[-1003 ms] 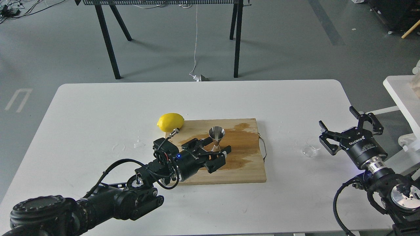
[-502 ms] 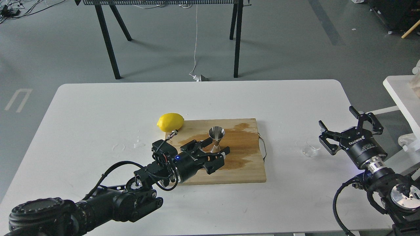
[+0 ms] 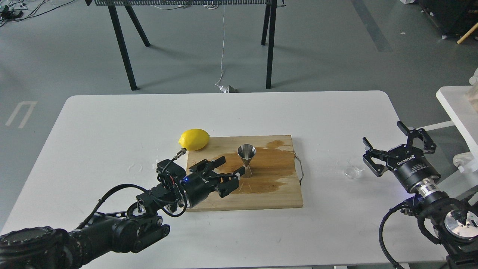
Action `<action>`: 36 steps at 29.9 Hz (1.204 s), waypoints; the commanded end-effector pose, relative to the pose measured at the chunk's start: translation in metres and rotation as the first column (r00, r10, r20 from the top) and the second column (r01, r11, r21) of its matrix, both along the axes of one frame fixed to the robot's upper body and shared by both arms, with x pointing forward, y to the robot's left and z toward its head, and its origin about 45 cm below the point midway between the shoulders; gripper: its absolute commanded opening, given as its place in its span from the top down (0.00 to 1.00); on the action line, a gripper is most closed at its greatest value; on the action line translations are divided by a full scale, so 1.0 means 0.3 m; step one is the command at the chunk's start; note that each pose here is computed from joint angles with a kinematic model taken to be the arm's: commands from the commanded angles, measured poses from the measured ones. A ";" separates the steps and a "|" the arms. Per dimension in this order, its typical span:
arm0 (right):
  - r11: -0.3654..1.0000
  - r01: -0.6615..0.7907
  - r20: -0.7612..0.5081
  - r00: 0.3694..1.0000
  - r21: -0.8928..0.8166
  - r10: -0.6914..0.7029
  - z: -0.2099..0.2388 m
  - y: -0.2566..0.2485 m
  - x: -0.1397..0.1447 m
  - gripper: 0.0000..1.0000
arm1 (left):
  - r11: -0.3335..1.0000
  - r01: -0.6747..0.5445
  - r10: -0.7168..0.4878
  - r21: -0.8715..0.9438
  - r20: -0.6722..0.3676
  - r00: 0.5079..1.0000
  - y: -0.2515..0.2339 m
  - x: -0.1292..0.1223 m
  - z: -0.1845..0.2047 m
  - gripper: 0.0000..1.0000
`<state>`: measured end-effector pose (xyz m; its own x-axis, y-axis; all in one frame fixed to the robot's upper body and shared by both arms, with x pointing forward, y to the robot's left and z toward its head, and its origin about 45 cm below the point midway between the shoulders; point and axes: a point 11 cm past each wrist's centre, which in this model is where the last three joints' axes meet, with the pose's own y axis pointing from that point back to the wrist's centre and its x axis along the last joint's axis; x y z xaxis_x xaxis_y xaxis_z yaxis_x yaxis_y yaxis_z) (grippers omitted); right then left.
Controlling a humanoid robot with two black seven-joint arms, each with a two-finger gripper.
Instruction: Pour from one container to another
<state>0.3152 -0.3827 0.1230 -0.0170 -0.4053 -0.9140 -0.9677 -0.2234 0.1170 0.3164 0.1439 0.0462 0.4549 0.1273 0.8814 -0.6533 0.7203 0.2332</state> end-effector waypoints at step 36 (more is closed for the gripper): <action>0.977 -0.018 0.051 0.999 0.213 0.007 0.162 -0.024 -0.152 0.03 | -0.020 -0.686 -0.018 -0.728 -0.686 0.728 0.874 0.251 0.537 0.12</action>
